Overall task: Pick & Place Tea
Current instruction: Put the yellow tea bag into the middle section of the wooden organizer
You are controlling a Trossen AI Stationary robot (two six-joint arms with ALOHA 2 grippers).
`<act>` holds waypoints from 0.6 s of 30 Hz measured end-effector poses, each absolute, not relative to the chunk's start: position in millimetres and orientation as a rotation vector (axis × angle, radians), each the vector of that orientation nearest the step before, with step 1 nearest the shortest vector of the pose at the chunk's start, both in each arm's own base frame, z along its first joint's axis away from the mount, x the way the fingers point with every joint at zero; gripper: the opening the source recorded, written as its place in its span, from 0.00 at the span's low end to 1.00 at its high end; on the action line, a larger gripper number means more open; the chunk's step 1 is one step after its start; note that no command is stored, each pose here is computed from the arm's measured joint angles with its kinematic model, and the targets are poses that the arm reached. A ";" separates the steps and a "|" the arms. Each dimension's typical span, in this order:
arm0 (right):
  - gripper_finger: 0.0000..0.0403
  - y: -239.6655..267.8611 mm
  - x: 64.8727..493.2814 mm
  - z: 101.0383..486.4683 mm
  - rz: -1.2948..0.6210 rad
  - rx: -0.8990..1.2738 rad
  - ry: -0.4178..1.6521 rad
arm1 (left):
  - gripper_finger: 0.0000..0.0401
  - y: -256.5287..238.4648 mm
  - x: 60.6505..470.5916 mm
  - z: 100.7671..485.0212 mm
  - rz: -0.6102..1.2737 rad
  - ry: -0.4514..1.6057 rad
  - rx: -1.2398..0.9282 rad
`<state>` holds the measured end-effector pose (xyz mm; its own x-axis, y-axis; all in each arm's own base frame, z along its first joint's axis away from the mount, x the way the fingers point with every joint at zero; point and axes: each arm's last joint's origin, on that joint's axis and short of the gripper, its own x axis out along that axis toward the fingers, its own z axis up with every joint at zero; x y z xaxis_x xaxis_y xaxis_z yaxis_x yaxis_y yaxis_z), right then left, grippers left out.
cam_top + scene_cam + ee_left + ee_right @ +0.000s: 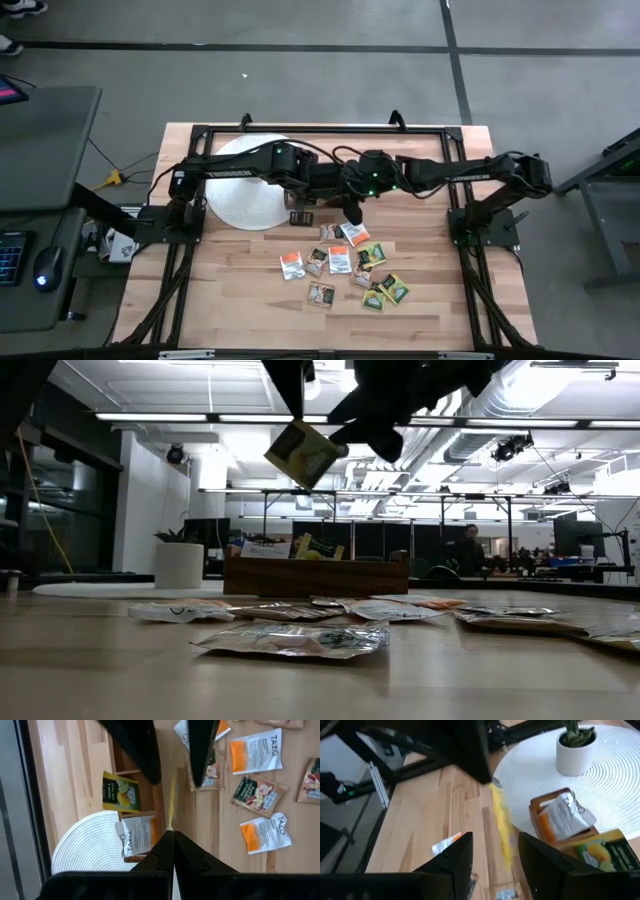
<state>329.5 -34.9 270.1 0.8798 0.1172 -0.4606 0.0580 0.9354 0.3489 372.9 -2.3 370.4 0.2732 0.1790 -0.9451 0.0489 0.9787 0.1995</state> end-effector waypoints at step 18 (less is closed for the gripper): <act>0.38 -38.9 334.6 269.7 0.155 0.307 0.452 | 0.00 -6.4 374.8 370.7 0.015 1.274 0.212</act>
<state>334.6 -38.9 269.7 0.8887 0.2140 -0.4054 -0.0790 0.9426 0.3244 374.8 -6.4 370.7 0.2949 0.1279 -0.9469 0.1062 0.9805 0.1655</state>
